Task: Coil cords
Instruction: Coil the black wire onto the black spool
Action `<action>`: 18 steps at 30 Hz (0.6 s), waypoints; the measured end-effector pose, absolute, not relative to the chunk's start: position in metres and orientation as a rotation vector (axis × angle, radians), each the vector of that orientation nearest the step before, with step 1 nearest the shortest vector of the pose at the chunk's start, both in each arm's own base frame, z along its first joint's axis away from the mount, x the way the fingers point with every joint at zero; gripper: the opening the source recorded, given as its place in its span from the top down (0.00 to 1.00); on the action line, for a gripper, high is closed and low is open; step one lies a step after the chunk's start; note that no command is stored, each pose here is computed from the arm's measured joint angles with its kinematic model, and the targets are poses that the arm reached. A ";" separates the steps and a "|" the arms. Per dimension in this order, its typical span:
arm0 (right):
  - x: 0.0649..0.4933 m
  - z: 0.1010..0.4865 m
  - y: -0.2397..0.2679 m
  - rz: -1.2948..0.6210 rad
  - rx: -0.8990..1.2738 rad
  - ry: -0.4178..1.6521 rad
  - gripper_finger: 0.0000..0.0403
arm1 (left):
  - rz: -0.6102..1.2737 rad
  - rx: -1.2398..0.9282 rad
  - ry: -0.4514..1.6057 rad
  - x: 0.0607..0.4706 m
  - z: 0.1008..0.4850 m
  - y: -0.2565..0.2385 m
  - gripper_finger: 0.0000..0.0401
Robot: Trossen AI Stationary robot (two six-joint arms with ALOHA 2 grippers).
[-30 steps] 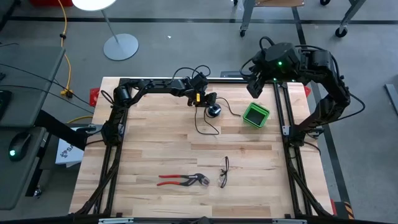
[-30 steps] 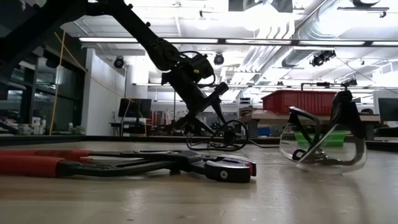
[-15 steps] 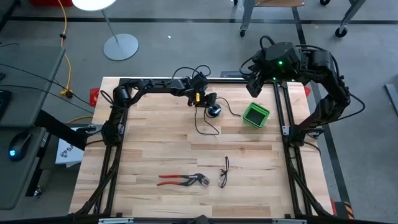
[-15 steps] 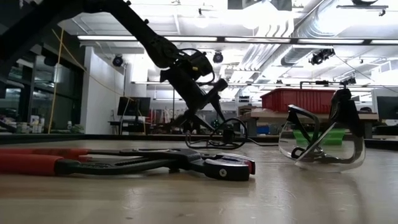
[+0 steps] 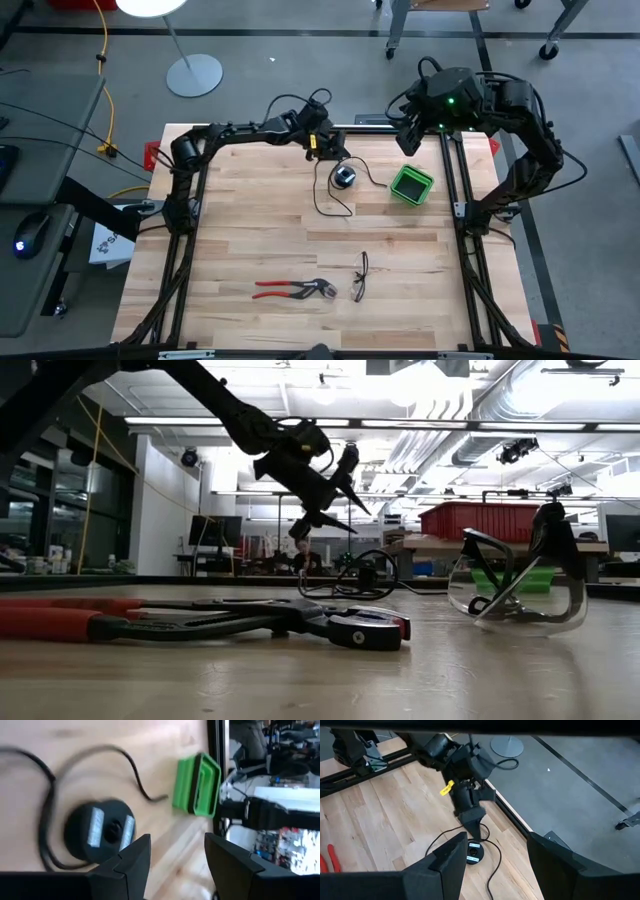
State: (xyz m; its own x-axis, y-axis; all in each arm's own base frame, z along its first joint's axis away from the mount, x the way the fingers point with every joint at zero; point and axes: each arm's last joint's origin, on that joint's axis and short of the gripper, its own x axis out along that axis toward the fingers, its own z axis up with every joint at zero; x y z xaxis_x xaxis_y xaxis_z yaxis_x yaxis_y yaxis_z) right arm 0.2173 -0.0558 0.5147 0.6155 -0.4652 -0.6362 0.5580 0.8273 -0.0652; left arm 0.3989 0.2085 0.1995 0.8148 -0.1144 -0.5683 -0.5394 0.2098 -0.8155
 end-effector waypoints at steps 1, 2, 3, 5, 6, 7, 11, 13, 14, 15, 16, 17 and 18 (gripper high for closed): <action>0.217 0.515 -0.056 -0.593 0.147 0.689 0.51 | 0.312 -1.354 0.597 0.402 0.198 0.204 0.56; 0.217 0.515 -0.056 -0.593 0.147 0.689 0.51 | 0.313 -1.359 0.611 0.405 0.193 0.200 0.56; 0.217 0.515 -0.056 -0.593 0.147 0.689 0.51 | 0.326 -1.365 0.621 0.409 0.188 0.196 0.56; 0.217 0.515 -0.056 -0.593 0.148 0.689 0.51 | 0.357 -1.384 0.630 0.415 0.176 0.191 0.56; 0.217 0.515 -0.056 -0.593 0.148 0.688 0.51 | 0.362 -1.379 0.616 0.418 0.172 0.189 0.56; 0.217 0.515 -0.056 -0.593 0.148 0.688 0.51 | 0.367 -1.373 0.601 0.421 0.171 0.189 0.56; 0.217 0.515 -0.056 -0.597 0.159 0.685 0.51 | 0.413 -1.391 0.576 0.421 0.167 0.192 0.56; 0.217 0.515 -0.056 -0.599 0.162 0.685 0.51 | 0.402 -1.359 0.539 0.420 0.174 0.196 0.56; 0.217 0.515 -0.056 -0.599 0.162 0.684 0.51 | 0.402 -1.322 0.521 0.418 0.181 0.198 0.56; 0.217 0.515 -0.056 -0.599 0.162 0.685 0.51 | 0.417 -1.297 0.521 0.414 0.188 0.200 0.56; 0.217 0.515 -0.056 -0.599 0.162 0.684 0.51 | 0.442 -1.284 0.543 0.409 0.192 0.201 0.56; 0.217 0.515 -0.056 -0.598 0.161 0.685 0.51 | 0.468 -1.274 0.584 0.404 0.192 0.202 0.56; 0.217 0.515 -0.056 -0.597 0.159 0.685 0.51 | 0.498 -1.264 0.645 0.398 0.189 0.202 0.56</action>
